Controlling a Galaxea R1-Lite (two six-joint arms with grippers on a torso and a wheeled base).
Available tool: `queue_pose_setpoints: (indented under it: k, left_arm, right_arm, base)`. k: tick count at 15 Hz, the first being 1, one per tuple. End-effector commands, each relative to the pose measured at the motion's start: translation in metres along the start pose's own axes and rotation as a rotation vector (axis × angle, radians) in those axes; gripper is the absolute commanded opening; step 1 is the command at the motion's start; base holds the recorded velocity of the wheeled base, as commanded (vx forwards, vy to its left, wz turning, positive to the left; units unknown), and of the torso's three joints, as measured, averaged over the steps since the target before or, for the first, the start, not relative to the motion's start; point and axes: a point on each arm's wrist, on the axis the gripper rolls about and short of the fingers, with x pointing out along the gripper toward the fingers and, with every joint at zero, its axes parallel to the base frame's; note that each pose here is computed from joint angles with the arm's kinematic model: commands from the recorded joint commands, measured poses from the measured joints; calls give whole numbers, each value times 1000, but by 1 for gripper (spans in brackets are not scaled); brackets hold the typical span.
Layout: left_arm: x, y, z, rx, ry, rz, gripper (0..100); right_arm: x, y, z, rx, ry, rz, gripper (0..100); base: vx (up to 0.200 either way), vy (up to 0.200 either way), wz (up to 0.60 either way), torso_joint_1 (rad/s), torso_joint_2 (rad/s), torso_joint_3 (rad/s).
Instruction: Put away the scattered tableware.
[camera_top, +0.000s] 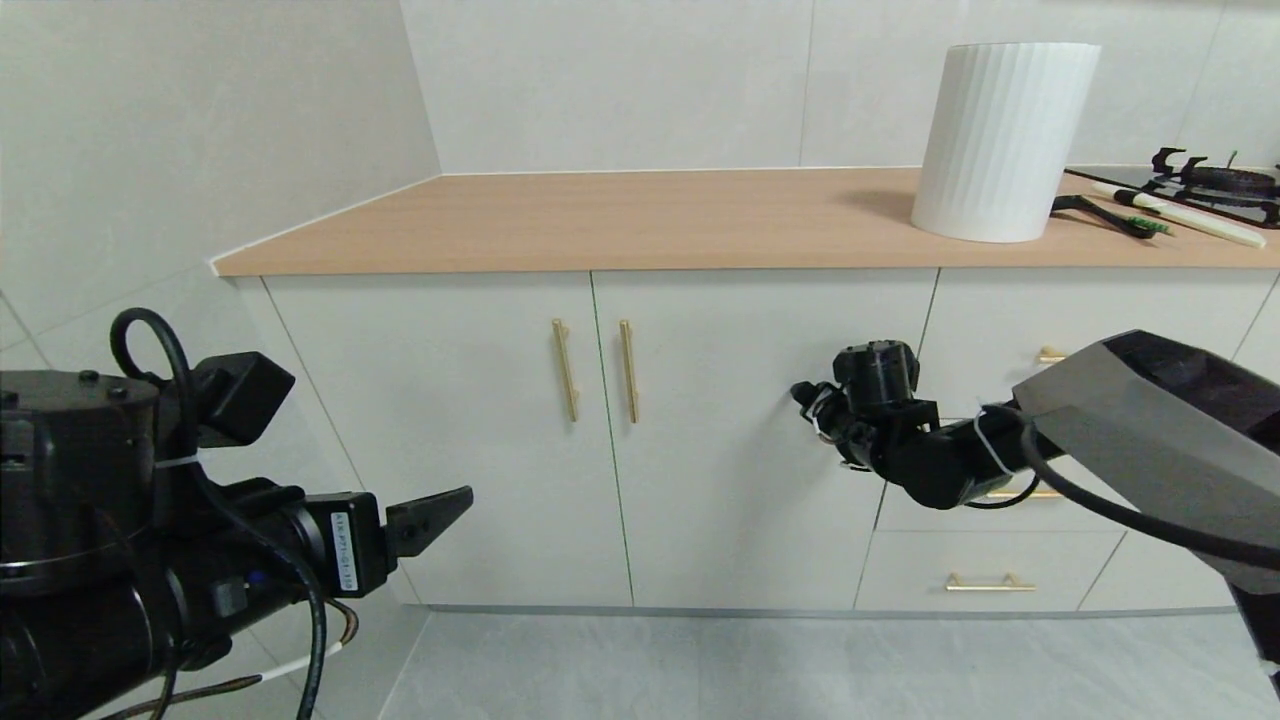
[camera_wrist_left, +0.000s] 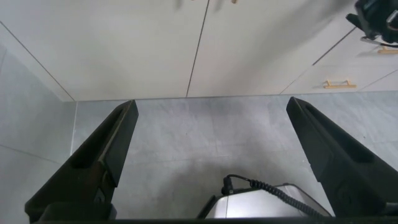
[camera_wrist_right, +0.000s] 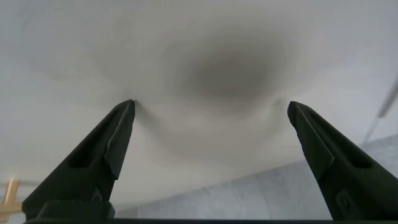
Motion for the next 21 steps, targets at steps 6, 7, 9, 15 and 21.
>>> queue_pose_setpoints:
  k: [6, 7, 9, 15, 21]
  left_arm:
    - [-39, 9, 7, -27, -131, -18, 100]
    - [-51, 11, 8, -33, -173, -25, 100]
    - [-81, 24, -6, -46, -230, -23, 100]
    - [-167, 58, -63, -23, -397, 82, 100]
    - [-202, 62, -121, 19, -554, 223, 100]
  right_arm:
    - [-225, 5, 89, -116, 36, 408, 100]
    - [-245, -6, 90, -170, 10, 406, 100]
    - [-296, -48, 80, -374, -69, 359, 100]
    - [-403, -143, 65, -537, -406, 124, 100]
    - [-469, -195, 2, -592, -488, 2, 100]
  base:
    - [0, 0, 0, 0, 0, 0]
    - [0, 0, 0, 0, 0, 0]
    - [0, 0, 0, 0, 0, 0]
    - [0, 0, 0, 0, 0, 0]
    - [0, 0, 0, 0, 0, 0]
